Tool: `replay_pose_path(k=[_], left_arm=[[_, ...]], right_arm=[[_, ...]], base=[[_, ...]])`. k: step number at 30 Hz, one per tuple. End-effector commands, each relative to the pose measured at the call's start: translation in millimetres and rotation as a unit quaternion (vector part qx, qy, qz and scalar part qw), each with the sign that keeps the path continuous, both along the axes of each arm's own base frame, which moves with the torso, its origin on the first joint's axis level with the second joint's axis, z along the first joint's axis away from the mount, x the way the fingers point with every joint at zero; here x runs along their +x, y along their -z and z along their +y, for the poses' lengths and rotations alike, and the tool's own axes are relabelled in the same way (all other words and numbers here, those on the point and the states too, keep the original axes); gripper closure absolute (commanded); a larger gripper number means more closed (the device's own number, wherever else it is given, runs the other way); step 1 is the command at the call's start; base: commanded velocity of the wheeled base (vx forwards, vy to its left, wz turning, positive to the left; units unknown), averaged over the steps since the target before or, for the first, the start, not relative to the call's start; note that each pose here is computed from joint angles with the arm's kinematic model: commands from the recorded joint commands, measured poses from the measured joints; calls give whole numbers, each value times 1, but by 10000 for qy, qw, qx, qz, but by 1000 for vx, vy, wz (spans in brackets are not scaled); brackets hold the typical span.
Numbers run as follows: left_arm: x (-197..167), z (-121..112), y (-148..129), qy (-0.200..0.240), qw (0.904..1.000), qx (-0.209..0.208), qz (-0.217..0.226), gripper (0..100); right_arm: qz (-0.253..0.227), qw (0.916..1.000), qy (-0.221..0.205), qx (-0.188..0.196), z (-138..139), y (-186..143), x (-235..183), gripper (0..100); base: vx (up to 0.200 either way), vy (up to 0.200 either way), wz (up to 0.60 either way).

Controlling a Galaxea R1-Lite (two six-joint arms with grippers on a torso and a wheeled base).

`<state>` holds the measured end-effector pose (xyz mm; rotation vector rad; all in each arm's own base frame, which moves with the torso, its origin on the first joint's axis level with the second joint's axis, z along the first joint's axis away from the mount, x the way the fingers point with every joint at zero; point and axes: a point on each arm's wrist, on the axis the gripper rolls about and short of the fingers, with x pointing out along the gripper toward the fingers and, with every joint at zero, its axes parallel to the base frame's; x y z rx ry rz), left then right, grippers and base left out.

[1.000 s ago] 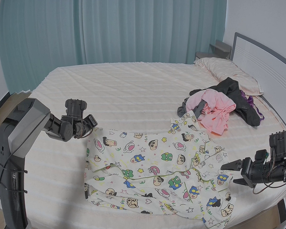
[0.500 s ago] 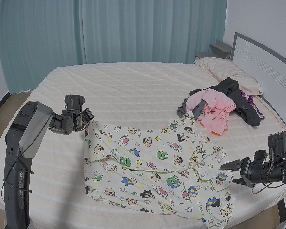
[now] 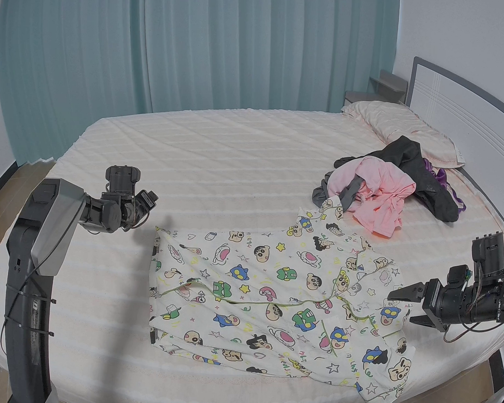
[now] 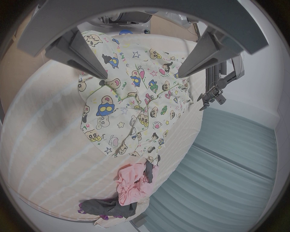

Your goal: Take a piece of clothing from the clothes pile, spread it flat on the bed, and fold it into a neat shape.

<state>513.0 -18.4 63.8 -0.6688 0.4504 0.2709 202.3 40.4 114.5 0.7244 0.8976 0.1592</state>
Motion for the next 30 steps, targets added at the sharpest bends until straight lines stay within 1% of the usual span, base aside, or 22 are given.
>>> replay_pose_path(k=[1, 3, 4, 5, 6, 7, 10, 12, 13, 15, 17, 19, 21, 24, 25, 28, 30], left_arm=[[-18, 16, -28, -100, 9999, -55, -70, 0], [-31, 17, -28, -34, 9999, -77, 78, 0], [-31, 17, -28, -34, 9999, -77, 78, 0], [-51, 16, -32, 171, 9995, -195, 204, 0], [-53, 16, -31, 190, 9993, -207, 227, 0], [-74, 14, -35, 503, 9976, -381, 293, 0], [-112, 12, -37, 918, 9935, -547, 403, 0], [-135, 10, -36, 1135, 9912, -537, 424, 0], [-135, 10, -36, 1135, 9912, -537, 424, 0], [-173, 6, -30, 1410, 9873, -494, 532, 0], [-190, -1, -26, 1603, 9842, -478, 577, 0], [-207, -8, -21, 1750, 9809, -473, 711, 0], [-225, -19, -14, 1948, 9754, -467, 924, 0], [-234, -29, -6, 2175, 9688, -415, 1115, 0], [-234, -29, -6, 2186, 9685, -408, 1122, 0], [-237, -40, -1, 2460, 9613, -294, 1204, 0], [-237, -41, 0, 2474, 9609, -293, 1212, 0]], right_arm=[[19, 10000, -3, -1, 0, 1, -3, 0], [4, 10000, -3, 1, 0, 1, -3, 0], [4, 10000, -3, 1, 0, 1, -3, 0], [-11, 10000, 5, 4, -1, 0, -4, 0], [-18, 10000, 5, 5, -1, 0, -4, 0], [-22, 10000, 4, 16, -1, -1, -5, 0], [-41, 10000, -3, 9, -1, -1, -7, 0], [-59, 10000, -9, 28, -1, -2, -8, 0], [-59, 10000, -9, 28, -1, -2, -8, 0], [-75, 10000, -11, 25, -1, -3, -8, 0], [-97, 9999, -17, 34, -1, -4, -9, 0], [-134, 9999, -25, 40, -1, -5, -10, 0], [-165, 9999, -25, 45, -1, -6, -10, 0], [-187, 9998, -32, 49, -1, -7, -11, 0], [-187, 9998, -32, 49, -1, -7, -11, 0], [-195, 9997, -101, 52, 2, -8, -12, 0], [-195, 9997, -101, 52, 2, -8, -12, 0]], base=[[0, 0, 0], [0, 0, 0], [0, 0, 0], [0, 0, 0], [0, 0, 0], [0, 0, 0], [0, 0, 0], [0, 0, 0], [0, 0, 0], [0, 0, 0], [0, 0, 0], [0, 0, 0], [0, 0, 0], [0, 0, 0], [0, 0, 0], [0, 0, 0], [0, 0, 0]])
